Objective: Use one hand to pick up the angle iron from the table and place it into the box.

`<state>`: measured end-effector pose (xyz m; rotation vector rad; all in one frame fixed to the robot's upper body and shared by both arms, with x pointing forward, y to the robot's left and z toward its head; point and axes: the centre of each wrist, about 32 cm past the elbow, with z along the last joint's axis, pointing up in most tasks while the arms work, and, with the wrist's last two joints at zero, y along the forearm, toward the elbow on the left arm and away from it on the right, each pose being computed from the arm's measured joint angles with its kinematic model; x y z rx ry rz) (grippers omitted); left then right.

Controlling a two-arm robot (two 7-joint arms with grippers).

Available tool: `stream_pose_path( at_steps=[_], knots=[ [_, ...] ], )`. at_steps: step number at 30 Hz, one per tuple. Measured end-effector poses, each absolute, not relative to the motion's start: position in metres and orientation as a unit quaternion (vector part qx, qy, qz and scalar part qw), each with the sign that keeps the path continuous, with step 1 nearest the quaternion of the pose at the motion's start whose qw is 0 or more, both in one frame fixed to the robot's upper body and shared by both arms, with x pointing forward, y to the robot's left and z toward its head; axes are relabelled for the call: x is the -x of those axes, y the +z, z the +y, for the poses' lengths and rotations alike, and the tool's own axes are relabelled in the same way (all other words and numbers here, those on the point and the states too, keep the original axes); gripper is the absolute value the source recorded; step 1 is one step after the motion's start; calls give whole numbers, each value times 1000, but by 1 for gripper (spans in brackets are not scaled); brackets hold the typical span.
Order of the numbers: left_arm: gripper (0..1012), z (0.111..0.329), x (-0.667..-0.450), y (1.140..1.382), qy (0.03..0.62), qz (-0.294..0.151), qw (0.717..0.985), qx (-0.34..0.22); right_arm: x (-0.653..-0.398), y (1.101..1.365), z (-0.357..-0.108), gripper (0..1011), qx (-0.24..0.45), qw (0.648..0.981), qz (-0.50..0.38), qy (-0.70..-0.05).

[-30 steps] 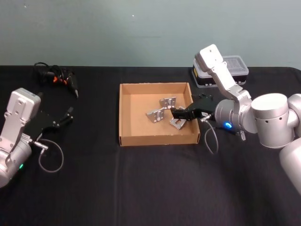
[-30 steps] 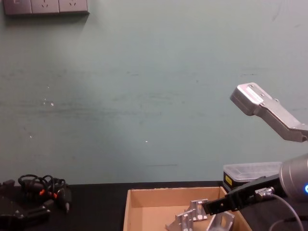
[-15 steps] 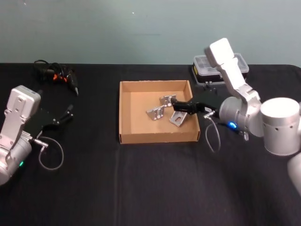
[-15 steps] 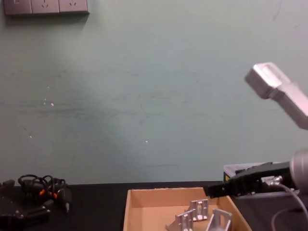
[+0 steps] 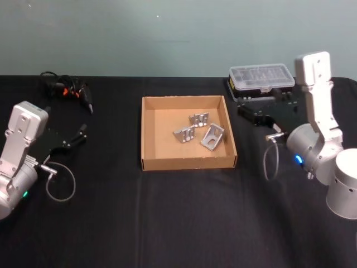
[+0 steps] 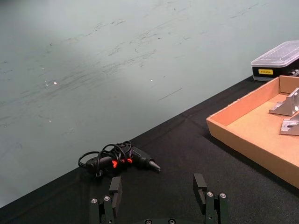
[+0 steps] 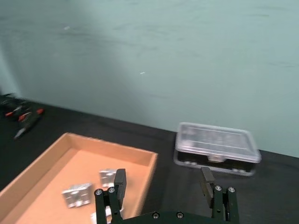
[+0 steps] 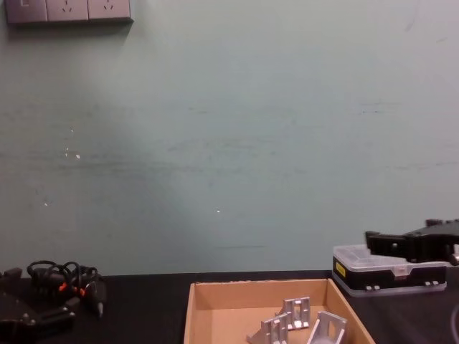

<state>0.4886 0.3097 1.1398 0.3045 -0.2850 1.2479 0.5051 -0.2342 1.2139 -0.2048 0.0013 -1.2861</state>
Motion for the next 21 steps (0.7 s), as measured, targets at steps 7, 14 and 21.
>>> stream_pose_path(
  at_steps=[7,14,21],
  knots=[
    [1000,310,-489,1140,580,-132,791,-142,-499,1199,-235,1000,76,767,-3,-637],
    [1000,310,-489,1140,580,-132,791,-141,-494,1181,-232,1000,77,737,9,-672],
    [1000,310,-489,1140,580,-132,791,-141,-494,1174,-229,1000,83,727,14,-682]
  ],
)
